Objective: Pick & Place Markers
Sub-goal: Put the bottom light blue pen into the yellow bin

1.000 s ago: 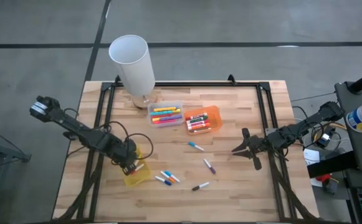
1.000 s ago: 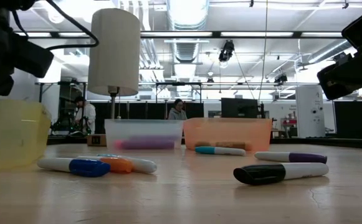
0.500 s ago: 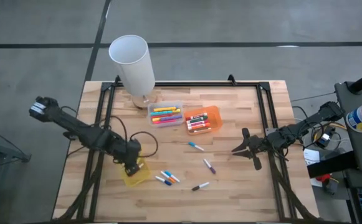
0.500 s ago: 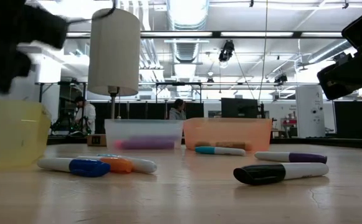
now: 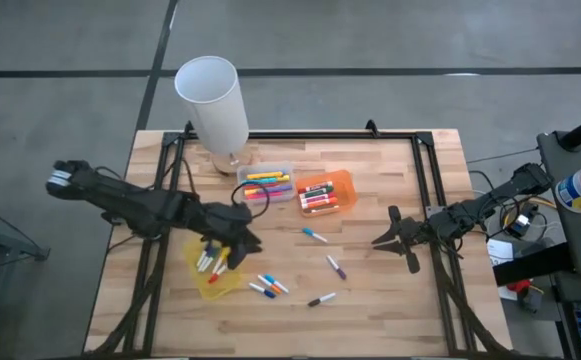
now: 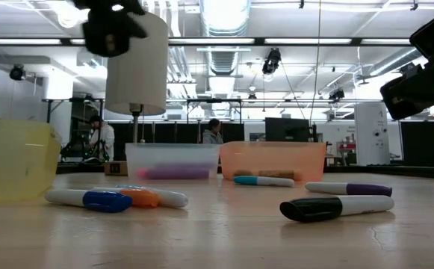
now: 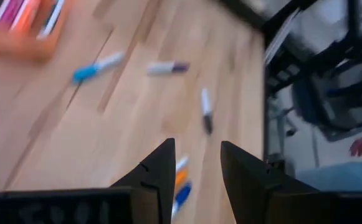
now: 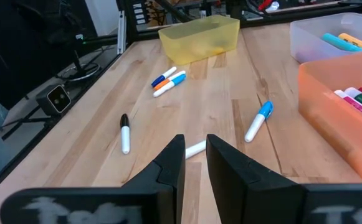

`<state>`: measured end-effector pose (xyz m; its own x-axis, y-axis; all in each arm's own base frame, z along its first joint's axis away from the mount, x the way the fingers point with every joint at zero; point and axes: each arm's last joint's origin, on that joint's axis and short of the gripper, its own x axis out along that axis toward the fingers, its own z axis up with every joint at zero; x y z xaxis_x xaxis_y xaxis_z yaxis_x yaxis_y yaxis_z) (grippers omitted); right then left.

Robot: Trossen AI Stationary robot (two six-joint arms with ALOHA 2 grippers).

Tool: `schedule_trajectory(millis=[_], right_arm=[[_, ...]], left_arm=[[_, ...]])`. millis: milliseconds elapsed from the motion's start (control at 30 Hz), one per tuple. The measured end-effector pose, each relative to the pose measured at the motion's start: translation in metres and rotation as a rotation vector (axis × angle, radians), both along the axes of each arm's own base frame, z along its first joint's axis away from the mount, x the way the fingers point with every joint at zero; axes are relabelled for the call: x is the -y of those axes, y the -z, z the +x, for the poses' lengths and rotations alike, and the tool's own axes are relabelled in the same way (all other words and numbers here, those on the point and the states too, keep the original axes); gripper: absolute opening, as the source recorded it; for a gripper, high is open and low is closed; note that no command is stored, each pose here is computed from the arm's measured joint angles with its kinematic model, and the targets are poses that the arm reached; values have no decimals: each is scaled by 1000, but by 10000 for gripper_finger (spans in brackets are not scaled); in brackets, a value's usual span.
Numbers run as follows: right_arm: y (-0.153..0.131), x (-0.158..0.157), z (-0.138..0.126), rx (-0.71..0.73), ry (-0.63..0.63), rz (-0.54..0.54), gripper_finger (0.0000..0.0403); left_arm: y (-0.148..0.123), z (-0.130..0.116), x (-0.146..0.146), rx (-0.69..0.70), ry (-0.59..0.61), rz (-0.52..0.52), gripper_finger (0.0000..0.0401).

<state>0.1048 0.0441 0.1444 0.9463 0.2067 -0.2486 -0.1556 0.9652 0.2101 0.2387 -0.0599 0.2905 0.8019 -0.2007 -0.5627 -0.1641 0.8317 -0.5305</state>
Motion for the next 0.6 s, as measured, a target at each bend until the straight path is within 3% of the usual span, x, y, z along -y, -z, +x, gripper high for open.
schedule_trajectory(millis=[233,533,600], right_arm=[[0,0,0,0,0,0,61],[0,0,0,0,0,0,61],[0,0,0,0,0,0,61]], left_arm=[[4,40,9,219,96,-4,119],[27,70,16,135,82,-14,119],[34,74,18,121,108,25,119]])
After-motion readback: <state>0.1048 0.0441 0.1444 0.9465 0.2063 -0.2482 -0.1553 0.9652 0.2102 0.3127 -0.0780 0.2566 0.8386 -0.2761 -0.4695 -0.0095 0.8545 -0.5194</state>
